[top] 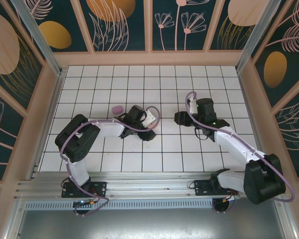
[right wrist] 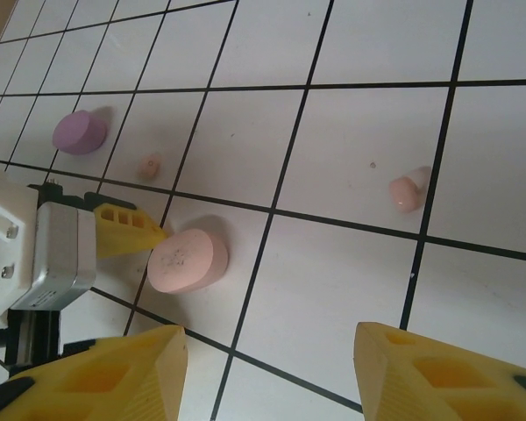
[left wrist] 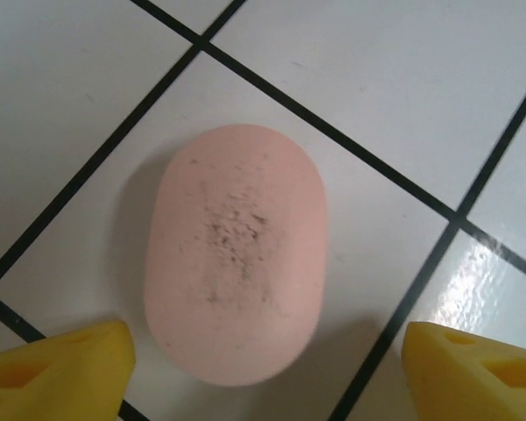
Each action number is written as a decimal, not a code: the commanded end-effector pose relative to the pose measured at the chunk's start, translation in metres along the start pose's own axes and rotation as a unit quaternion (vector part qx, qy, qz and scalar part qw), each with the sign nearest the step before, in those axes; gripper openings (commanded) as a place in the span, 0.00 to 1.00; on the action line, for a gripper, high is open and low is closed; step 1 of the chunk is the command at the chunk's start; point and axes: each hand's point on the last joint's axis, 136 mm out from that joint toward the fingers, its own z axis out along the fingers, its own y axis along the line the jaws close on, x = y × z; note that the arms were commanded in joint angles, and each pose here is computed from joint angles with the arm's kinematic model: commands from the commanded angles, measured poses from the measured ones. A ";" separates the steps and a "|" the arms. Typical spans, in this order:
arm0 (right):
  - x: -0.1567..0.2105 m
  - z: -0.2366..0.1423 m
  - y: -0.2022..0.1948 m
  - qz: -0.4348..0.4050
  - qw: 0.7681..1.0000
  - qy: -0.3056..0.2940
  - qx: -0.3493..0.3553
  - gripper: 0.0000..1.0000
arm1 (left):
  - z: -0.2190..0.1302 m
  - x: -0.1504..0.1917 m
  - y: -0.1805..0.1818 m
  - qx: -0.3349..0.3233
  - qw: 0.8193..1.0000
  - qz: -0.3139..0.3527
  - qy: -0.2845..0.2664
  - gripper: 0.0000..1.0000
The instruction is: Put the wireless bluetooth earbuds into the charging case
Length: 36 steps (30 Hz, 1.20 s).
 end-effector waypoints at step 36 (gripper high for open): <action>-0.008 -0.037 0.077 0.190 0.966 0.054 -0.166 0.60 | -0.087 -0.063 -0.053 0.108 0.987 0.030 -0.119 0.29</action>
